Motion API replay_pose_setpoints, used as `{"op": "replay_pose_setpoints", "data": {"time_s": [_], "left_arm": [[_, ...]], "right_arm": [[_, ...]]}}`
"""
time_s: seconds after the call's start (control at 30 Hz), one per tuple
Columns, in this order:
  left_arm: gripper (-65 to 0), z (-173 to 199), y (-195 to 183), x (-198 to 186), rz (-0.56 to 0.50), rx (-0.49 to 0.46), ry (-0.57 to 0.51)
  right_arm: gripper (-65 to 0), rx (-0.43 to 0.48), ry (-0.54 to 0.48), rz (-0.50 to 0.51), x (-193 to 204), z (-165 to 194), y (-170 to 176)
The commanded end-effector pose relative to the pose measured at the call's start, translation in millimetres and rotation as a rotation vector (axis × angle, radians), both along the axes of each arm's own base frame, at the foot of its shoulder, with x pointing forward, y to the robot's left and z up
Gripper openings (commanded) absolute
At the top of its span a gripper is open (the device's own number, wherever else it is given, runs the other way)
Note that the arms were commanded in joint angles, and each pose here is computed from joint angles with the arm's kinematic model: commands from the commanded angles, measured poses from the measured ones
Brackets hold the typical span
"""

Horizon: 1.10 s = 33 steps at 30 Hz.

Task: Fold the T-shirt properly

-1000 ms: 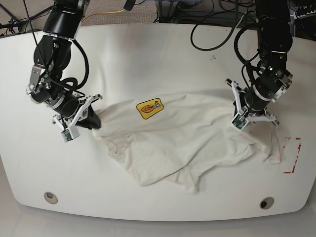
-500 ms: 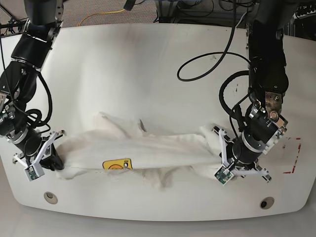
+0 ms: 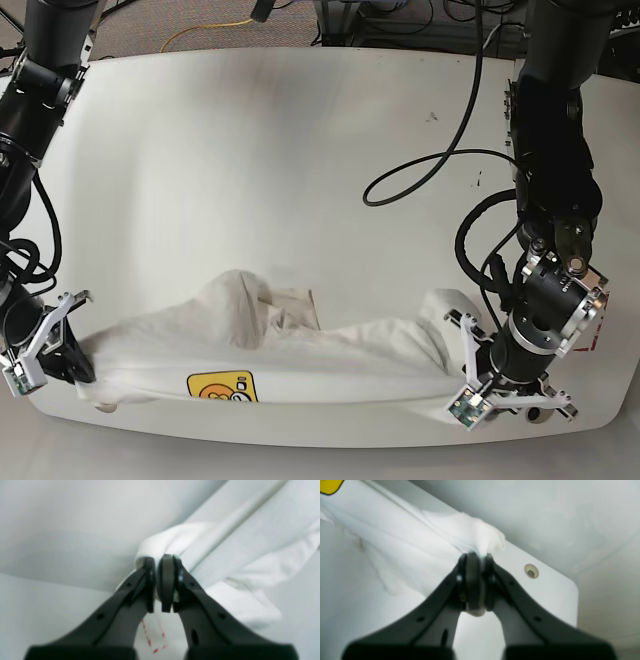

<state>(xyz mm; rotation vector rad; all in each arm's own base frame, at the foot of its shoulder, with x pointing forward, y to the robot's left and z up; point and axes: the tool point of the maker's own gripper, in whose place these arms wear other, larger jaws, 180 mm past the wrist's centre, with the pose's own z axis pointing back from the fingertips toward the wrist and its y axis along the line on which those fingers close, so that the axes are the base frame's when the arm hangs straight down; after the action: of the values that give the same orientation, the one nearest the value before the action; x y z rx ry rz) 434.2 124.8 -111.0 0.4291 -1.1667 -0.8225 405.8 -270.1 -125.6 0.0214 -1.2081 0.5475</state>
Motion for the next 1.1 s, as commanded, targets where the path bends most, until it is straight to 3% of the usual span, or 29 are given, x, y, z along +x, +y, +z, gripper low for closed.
{"op": "replay_pose_setpoints", "data": {"time_s": [0.0,0.2,0.6,0.93,1.03,1.07], "left_arm": [[-65.0,-11.2,5.8,-5.5,0.005,0.087,0.025],[-65.0,-82.5,3.2,-34.7,-0.026,0.117,0.196],[-65.0,-223.9,18.1,-148.5,-0.039,0.155,0.604],[-65.0,-270.3,33.5,-216.0,-0.028,0.175,0.792],[-65.0,-275.7,42.3,-227.6,-0.002,0.172,0.822],[-63.7,-275.5,46.4,-228.1,0.014,0.167,0.822]], "right_arm": [[-65.0,-0.003,0.006,-0.071,-11.0,-2.9,-23.4],[-65.0,0.097,0.130,-0.080,-39.1,-62.1,-19.5],[-65.0,0.238,0.380,-0.130,-120.5,-166.6,0.5],[-64.0,0.296,0.535,-0.154,-171.5,-215.1,17.2],[-59.5,0.302,0.568,-0.161,-182.9,-223.5,19.0],[-54.5,0.308,0.573,-0.163,-184.9,-225.6,20.9]]}}
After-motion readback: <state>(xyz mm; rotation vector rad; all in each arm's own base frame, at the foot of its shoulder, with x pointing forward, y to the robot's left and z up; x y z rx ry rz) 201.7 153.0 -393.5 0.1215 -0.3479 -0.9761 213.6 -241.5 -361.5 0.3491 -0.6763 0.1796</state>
